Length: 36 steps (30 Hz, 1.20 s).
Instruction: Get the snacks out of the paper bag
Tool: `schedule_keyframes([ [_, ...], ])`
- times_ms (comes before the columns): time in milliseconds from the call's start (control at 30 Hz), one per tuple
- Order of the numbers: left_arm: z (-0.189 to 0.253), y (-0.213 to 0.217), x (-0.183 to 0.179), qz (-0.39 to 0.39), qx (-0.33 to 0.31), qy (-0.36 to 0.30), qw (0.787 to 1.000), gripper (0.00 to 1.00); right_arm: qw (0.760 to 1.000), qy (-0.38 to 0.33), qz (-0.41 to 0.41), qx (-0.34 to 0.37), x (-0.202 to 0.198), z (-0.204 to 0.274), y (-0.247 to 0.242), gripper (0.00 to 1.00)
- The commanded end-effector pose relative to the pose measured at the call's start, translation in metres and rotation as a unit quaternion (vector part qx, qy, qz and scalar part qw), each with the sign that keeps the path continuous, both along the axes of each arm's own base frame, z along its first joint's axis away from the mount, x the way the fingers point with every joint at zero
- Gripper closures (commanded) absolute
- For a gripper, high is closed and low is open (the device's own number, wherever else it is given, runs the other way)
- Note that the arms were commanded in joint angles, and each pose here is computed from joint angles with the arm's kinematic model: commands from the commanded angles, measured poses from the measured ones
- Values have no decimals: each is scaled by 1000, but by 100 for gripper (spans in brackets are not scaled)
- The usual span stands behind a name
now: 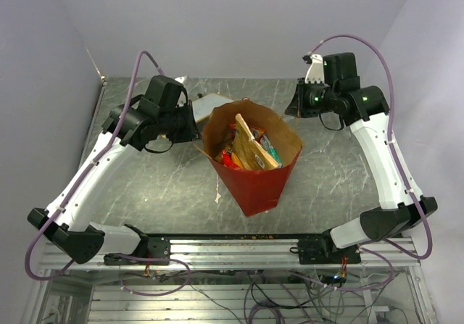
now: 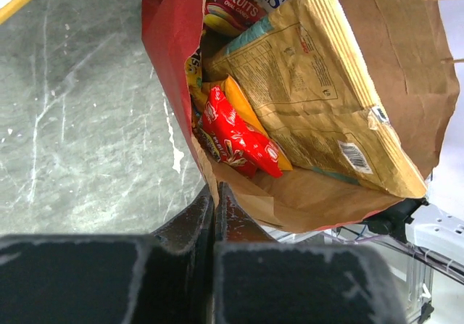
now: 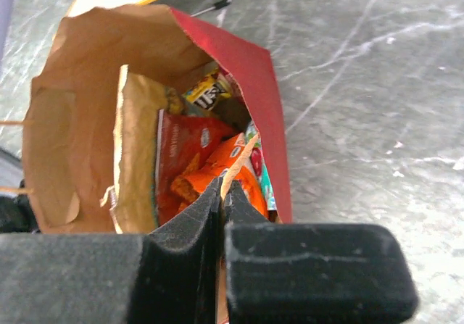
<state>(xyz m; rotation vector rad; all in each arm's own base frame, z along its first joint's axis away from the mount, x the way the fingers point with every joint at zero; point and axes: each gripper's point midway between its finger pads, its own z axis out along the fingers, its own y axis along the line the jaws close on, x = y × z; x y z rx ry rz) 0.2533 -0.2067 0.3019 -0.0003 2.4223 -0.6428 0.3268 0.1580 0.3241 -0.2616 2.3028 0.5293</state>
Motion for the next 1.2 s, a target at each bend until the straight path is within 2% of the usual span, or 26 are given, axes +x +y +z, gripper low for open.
schedule_keyframes([
  [0,43,20,2,28,-13,-61,998,93,993,-57,83,57,-21,44,36,100],
  [167,55,37,-1,50,-1,-74,996,93,987,-46,138,74,-52,43,94,100],
  [333,69,58,-8,73,18,-88,993,93,977,-40,170,122,-78,55,139,100],
  [667,92,113,-30,148,78,-121,978,93,940,-36,265,211,-124,76,220,100],
  [833,115,133,-34,186,86,-153,967,93,921,-11,308,238,-131,71,250,100],
  [933,122,141,-34,191,102,-171,961,93,900,-4,338,274,-144,77,267,100],
  [1033,130,147,-34,187,116,-185,958,93,881,33,360,306,-161,64,278,100],
  [1167,143,159,-37,196,134,-206,949,93,874,43,375,307,-173,55,284,100],
])
